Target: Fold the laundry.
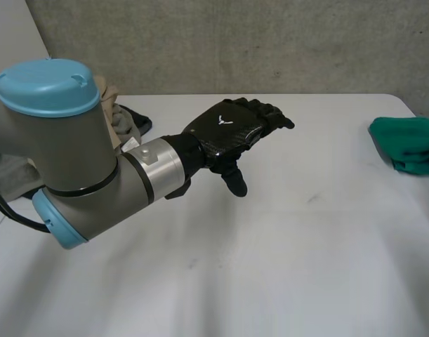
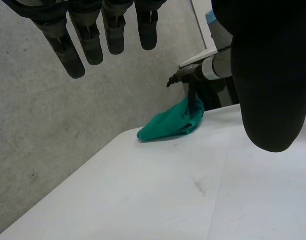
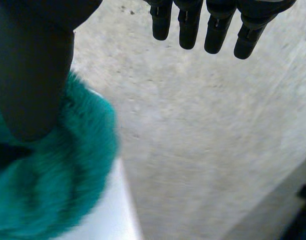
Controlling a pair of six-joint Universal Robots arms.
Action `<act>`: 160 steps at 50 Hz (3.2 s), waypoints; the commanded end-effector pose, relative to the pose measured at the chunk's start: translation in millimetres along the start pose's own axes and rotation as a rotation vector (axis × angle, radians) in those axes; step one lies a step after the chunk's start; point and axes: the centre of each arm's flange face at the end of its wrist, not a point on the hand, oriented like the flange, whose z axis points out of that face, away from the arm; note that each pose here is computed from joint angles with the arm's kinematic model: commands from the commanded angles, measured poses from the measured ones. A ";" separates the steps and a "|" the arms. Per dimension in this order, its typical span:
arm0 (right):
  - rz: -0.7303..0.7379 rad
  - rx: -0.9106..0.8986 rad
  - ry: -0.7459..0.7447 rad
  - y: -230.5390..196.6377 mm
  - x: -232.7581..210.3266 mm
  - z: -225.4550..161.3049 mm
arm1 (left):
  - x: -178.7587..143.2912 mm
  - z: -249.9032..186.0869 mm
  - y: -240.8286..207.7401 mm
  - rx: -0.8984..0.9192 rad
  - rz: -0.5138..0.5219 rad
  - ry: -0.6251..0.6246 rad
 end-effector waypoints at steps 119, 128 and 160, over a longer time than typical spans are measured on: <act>-0.484 0.154 -1.069 -59.9 -185.2 -371.4 | -123.3 -27.5 114.0 -0.183 0.168 -0.563; -0.541 0.176 -0.984 -29.2 -223.4 -372.4 | -146.7 -30.7 129.6 -0.208 0.156 -0.594; -0.421 0.282 -0.589 -125.0 -121.1 -319.9 | -129.7 19.5 -31.7 0.446 0.415 -0.603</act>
